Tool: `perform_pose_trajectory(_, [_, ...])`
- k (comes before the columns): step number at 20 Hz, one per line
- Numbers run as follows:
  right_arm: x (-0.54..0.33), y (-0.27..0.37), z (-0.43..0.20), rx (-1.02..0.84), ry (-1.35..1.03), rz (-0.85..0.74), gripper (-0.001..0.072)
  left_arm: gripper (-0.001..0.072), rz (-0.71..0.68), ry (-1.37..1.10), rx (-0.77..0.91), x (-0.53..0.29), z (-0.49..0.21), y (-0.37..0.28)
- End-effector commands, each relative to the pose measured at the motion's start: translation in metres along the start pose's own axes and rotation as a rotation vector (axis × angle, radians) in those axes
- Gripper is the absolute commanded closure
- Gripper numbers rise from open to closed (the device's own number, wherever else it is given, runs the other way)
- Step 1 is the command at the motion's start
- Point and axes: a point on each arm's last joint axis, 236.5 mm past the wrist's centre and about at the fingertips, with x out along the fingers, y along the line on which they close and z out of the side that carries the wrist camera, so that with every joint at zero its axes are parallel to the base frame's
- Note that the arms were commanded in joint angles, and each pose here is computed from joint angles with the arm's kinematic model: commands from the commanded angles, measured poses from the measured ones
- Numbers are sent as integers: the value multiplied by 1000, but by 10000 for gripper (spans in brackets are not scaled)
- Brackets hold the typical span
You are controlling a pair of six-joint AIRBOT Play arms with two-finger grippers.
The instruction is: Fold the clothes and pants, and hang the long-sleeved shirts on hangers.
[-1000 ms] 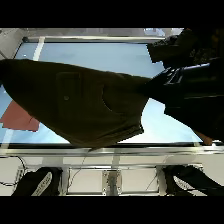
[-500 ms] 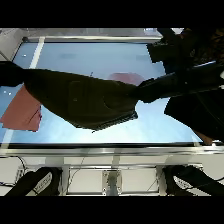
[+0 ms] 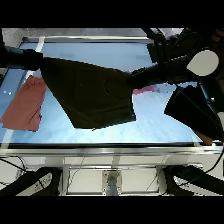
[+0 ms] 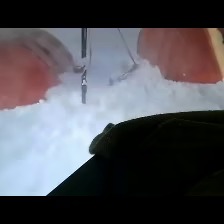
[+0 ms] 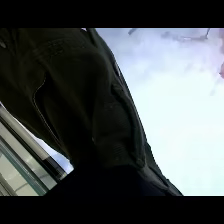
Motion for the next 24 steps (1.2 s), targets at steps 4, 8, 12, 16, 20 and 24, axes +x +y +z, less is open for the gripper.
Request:
perform_pose_trajectory(4, [-46, 74, -8, -104, -48, 94, 703, 698, -45, -186, 98, -90, 4, -48])
perform_pose_trajectory(8, [-54, 123, -21, -179, -48, 148, 703, 698, 52, -212, 70, -140, -21, -36])
perform_pose_trajectory(12, [-55, 116, -21, -208, -65, 38, 703, 698, 149, -189, 54, -157, -38, -16])
perform_pose_trajectory(16, [-49, 62, -22, -151, -29, -160, 704, 697, 158, -97, 43, -121, -38, -6])
perform_pose_trajectory(20, [-14, 5, -27, -74, 30, -254, 704, 698, 193, 46, 41, -21, -43, 24])
perform_pose_trajectory(24, [39, -61, -27, -15, 50, -313, 703, 697, 194, 31, 42, 76, -26, 43])
